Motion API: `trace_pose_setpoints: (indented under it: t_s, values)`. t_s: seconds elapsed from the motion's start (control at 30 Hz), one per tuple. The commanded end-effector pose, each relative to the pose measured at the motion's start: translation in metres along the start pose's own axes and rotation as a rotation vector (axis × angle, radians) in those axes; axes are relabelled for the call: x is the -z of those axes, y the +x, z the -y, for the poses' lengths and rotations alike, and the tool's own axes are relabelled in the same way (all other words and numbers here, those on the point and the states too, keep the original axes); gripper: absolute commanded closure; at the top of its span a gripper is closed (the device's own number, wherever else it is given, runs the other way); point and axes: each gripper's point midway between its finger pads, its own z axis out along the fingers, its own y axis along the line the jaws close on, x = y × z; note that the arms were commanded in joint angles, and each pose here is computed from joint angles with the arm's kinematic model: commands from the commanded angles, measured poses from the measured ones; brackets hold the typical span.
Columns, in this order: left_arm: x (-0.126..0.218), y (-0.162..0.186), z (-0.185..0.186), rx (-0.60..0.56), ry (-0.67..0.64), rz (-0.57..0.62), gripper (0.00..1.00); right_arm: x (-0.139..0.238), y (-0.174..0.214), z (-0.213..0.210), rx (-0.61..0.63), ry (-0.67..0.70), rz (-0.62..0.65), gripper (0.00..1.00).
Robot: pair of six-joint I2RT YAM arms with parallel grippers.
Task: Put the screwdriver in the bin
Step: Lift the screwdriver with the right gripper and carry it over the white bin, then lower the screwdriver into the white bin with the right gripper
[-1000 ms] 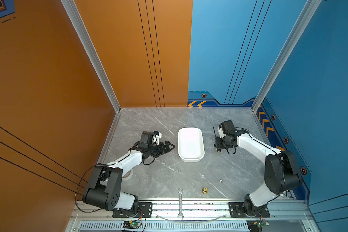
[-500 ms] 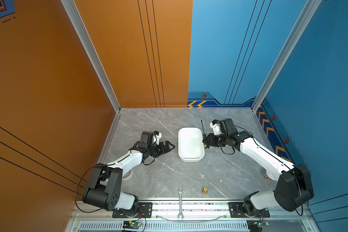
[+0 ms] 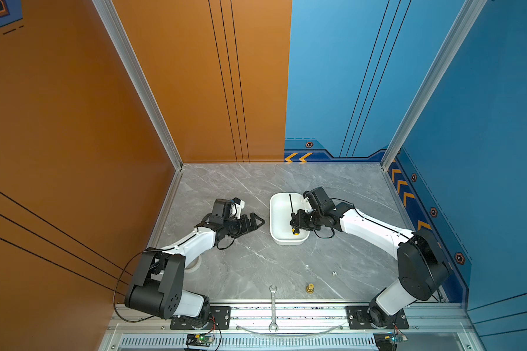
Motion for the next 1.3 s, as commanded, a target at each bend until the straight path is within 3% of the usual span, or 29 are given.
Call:
trace_pose_setpoints:
  t_s: [0.0, 0.57, 1.27]
  values:
    - [0.006, 0.003, -0.002, -0.019, 0.002, 0.001, 0.02, 0.000, -0.016, 0.000, -0.053, 0.048, 0.060, 1.00]
    - [0.005, 0.004, -0.009, -0.029, -0.007, 0.003, 0.02, -0.024, -0.011, 0.016, -0.081, 0.240, 0.024, 1.00]
    - [0.002, 0.006, -0.018, -0.023, -0.034, -0.005, 0.02, -0.051, 0.000, 0.031, -0.070, 0.331, -0.017, 1.00]
